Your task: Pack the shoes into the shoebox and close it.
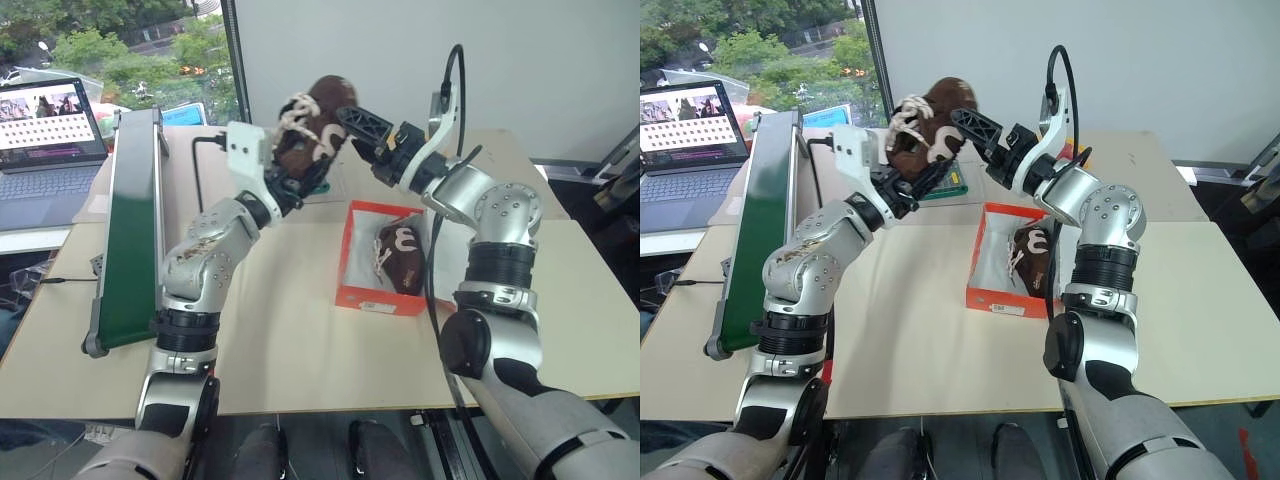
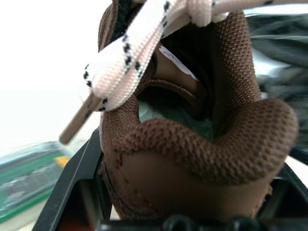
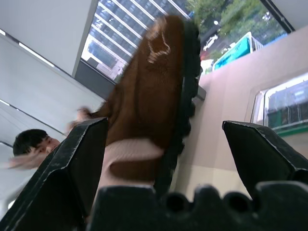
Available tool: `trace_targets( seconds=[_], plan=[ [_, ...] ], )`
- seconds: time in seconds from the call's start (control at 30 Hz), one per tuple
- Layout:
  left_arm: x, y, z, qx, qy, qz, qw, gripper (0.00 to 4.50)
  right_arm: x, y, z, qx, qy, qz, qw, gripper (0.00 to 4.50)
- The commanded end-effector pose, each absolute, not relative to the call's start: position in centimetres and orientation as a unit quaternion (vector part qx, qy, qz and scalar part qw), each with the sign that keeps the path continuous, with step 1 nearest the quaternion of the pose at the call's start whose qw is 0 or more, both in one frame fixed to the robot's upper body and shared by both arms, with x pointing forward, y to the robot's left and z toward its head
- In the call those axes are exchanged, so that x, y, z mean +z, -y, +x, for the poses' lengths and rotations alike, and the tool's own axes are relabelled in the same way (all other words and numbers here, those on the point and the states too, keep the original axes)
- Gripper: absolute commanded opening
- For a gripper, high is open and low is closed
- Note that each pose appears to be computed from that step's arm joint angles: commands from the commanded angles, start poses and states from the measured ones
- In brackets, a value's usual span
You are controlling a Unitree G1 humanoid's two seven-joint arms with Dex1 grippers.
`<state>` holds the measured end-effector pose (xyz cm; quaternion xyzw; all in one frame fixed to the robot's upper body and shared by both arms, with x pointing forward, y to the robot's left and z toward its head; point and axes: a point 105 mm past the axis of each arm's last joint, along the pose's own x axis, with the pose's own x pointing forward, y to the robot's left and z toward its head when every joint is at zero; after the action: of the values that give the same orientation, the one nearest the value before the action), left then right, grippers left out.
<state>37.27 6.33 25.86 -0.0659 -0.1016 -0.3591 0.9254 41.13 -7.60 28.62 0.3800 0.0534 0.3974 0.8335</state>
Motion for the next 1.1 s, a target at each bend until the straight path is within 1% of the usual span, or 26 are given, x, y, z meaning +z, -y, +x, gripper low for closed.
trace_targets(
  seconds=[0.03, 0.2, 0.23, 0.27, 0.37, 0.5, 0.53, 0.57, 0.6, 0.67, 0.73, 0.77, 0.8, 0.83, 0.9, 1.0, 1.07, 1.1],
  plan=[
    [27.9, -4.9, 35.5, -0.392, 0.130, -0.086, 0.907, 2.68, 29.9, 8.4, 40.8, 0.399, -0.031, 0.397, 0.826, 4.50],
    [27.1, -4.3, 35.4, -0.397, 0.114, -0.096, 0.906, 2.68, 30.1, 8.6, 40.8, 0.391, -0.027, 0.405, 0.826, 4.50],
    [27.2, -4.3, 35.5, -0.395, 0.114, -0.096, 0.906, 2.68, 30.2, 8.6, 40.8, 0.392, -0.025, 0.407, 0.825, 3.99],
    [27.3, -4.4, 35.6, -0.393, 0.115, -0.098, 0.907, 2.68, 30.5, 8.5, 40.6, 0.396, -0.021, 0.411, 0.821, 3.75],
    [27.3, -4.9, 36.1, -0.382, 0.112, -0.096, 0.912, 2.68, 31.0, 8.3, 40.2, 0.402, -0.015, 0.413, 0.817, 2.72],
    [27.1, -5.5, 36.5, -0.366, 0.107, -0.090, 0.920, 2.68, 31.2, 8.5, 40.5, 0.395, -0.012, 0.414, 0.820, 1.33],
    [27.0, -5.7, 36.6, -0.361, 0.106, -0.089, 0.922, 2.68, 31.3, 8.6, 40.5, 0.394, -0.011, 0.413, 0.821, 1.10],
    [27.0, -6.0, 36.7, -0.357, 0.104, -0.087, 0.924, 2.68, 31.3, 8.7, 40.6, 0.391, -0.009, 0.412, 0.823, 0.76],
    [26.9, -6.3, 36.8, -0.353, 0.101, -0.088, 0.926, 2.68, 31.3, 8.9, 40.7, 0.388, -0.008, 0.409, 0.826, 0.57],
    [26.9, -6.7, 36.8, -0.350, 0.101, -0.091, 0.927, 2.68, 31.3, 9.2, 41.0, 0.383, -0.006, 0.406, 0.830, 0.48],
    [27.2, -7.7, 37.0, -0.342, 0.108, -0.091, 0.929, 3.67, 31.4, 9.5, 41.2, 0.377, -0.002, 0.403, 0.834, 0.47],
    [27.4, -8.1, 37.1, -0.339, 0.112, -0.089, 0.930, 3.94, 31.4, 9.7, 41.3, 0.375, -0.001, 0.402, 0.835, 0.47],
    [27.7, -8.6, 37.3, -0.330, 0.117, -0.084, 0.933, 4.32, 31.4, 9.8, 41.4, 0.372, 0.000, 0.402, 0.837, 0.47],
    [28.6, -10.3, 38.0, -0.299, 0.129, -0.073, 0.943, 4.50, 31.4, 10.3, 41.6, 0.364, 0.002, 0.398, 0.842, 0.46],
    [29.9, -12.6, 38.6, -0.263, 0.143, -0.061, 0.952, 4.50, 31.5, 10.8, 41.9, 0.352, 0.007, 0.391, 0.850, 0.46],
    [30.5, -14.3, 38.3, -0.253, 0.148, -0.057, 0.954, 4.50, 32.1, 11.4, 42.0, 0.344, 0.021, 0.346, 0.873, 0.46],
    [29.9, -15.2, 38.2, -0.237, 0.138, -0.047, 0.961, 4.50, 32.2, 11.5, 42.1, 0.340, 0.020, 0.313, 0.887, 0.46],
    [28.8, -15.9, 37.9, -0.228, 0.122, -0.031, 0.966, 4.50, 32.1, 11.7, 42.1, 0.329, 0.014, 0.271, 0.905, 0.46]
  ],
)
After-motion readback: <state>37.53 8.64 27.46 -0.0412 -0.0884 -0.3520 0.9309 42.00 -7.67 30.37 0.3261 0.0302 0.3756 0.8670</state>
